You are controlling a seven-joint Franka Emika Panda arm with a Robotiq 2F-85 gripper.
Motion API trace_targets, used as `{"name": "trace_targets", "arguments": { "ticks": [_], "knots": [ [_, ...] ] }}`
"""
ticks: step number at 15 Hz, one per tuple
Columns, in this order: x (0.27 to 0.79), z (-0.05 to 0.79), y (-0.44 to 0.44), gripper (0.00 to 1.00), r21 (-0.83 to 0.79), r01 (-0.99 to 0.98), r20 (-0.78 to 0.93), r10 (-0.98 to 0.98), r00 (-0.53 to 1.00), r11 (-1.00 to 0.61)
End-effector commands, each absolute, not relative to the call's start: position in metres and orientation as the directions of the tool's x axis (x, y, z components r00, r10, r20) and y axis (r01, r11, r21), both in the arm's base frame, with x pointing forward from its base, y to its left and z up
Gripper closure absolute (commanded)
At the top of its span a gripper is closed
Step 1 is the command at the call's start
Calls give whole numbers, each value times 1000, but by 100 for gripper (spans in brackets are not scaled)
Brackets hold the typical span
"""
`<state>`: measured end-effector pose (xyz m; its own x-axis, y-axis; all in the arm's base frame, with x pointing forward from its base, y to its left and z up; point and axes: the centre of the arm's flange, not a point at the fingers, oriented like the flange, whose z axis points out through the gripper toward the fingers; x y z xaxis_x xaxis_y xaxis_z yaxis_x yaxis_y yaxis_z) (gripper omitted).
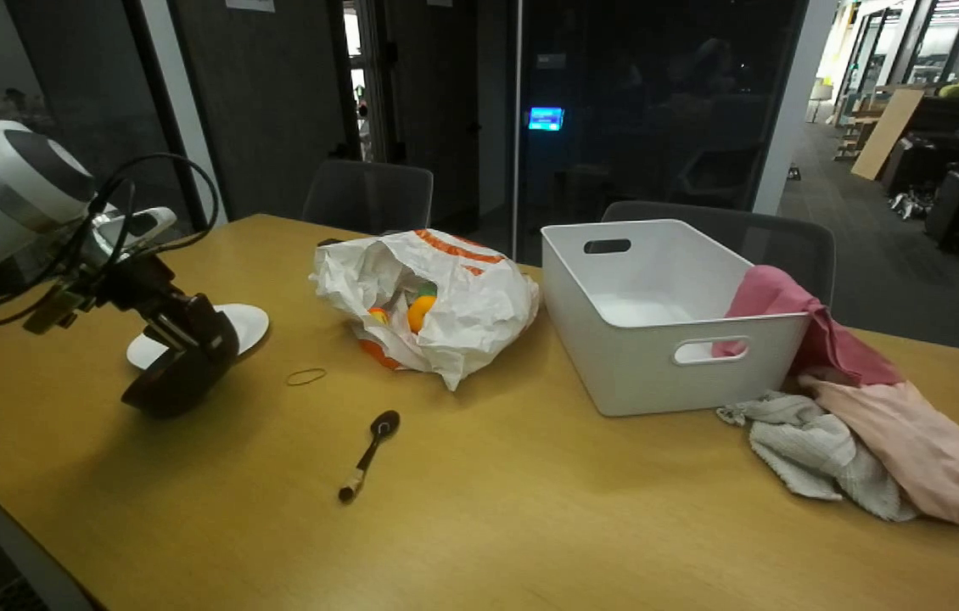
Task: Empty the stuff in the bowl onto the bowl
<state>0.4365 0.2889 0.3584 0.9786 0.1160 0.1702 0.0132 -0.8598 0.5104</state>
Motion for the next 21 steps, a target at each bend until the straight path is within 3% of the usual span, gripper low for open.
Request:
{"name": "trace_targets", "arguments": {
  "ticks": [1, 9, 18, 19, 21],
  "knots": [
    [449, 354, 334, 91, 569, 38, 200, 184, 962, -821],
    [454, 386, 391, 91, 666, 63, 317, 359, 878, -743],
    [458, 480, 403, 91, 581, 23, 405, 313, 859, -814],
    [459, 468, 387, 63, 575, 38, 374, 304, 876, -817],
    [458, 444, 361, 56, 543, 75, 299, 276, 913, -837]
  ]
}}
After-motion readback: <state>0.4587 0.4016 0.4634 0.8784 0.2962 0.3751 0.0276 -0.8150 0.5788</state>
